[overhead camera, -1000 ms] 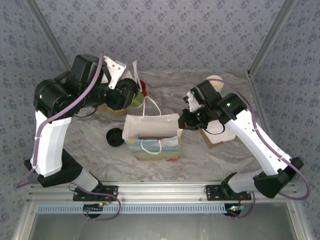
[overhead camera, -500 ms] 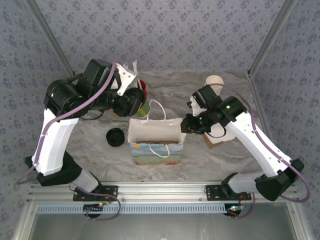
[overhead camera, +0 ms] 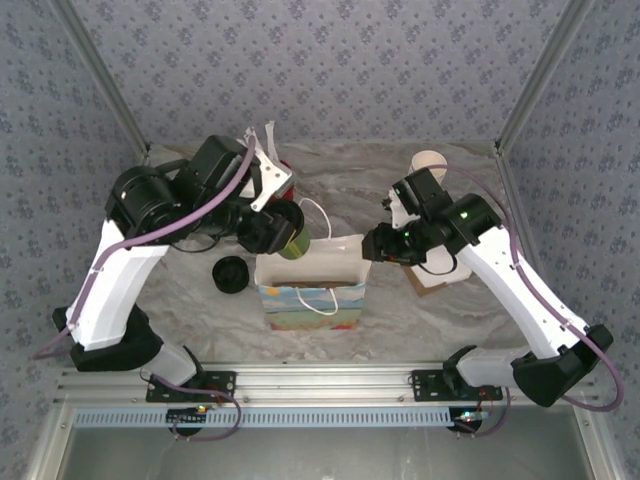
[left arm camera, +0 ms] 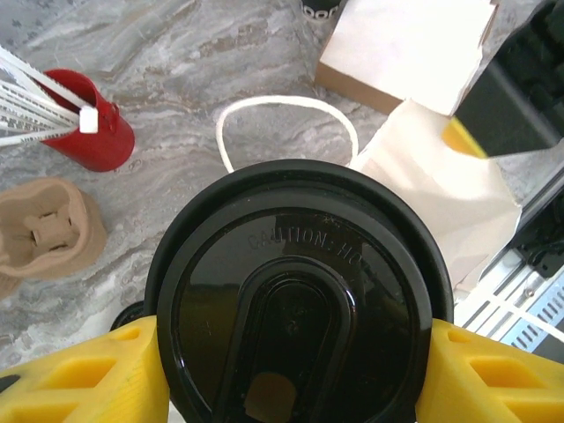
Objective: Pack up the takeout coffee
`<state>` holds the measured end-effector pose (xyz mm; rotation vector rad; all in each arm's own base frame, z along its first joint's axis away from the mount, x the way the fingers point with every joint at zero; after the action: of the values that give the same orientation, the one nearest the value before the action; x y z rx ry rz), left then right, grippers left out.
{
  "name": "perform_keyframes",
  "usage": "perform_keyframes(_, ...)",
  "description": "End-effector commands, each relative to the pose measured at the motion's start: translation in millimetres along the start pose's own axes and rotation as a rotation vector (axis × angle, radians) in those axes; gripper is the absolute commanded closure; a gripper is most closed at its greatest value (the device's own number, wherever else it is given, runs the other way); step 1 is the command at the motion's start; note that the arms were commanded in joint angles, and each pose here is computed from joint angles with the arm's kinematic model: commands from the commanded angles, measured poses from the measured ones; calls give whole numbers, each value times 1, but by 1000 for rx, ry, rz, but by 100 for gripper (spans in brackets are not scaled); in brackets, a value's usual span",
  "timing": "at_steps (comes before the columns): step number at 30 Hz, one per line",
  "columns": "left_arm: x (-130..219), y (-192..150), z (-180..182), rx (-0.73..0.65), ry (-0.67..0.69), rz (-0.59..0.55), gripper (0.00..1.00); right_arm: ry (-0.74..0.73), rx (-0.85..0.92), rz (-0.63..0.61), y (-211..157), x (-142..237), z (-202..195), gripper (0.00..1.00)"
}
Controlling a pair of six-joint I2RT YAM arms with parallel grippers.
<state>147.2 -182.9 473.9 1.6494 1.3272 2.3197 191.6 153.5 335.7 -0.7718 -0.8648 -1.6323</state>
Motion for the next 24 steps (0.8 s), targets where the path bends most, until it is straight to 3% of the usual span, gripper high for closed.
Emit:
perform_keyframes(1, 3, -18, -2, -2, -3, 78, 37, 1, -10, -21, 2, 3, -2, 53)
perform_keyframes(7, -13, -24, -3, -14, -3, 144, 37, 21, -3, -23, 4, 2, 0, 52)
perform_keyframes(24, -62, -40, -13, -34, -63, 174, 40, 61, 4, -3, 4, -6, 3, 45)
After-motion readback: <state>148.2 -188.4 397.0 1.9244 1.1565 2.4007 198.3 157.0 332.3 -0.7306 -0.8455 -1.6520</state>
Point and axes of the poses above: each hand's point on the last joint's axis, 136 mm out from that joint toward the fingers, its own x axis back along the fingers, its own z axis along the line the jaws close on, y = z × x, the point moved 9 cm from there along x, back along the fingers, and after that the axes turned 11 degrees about -x, right-handed, at the moved point
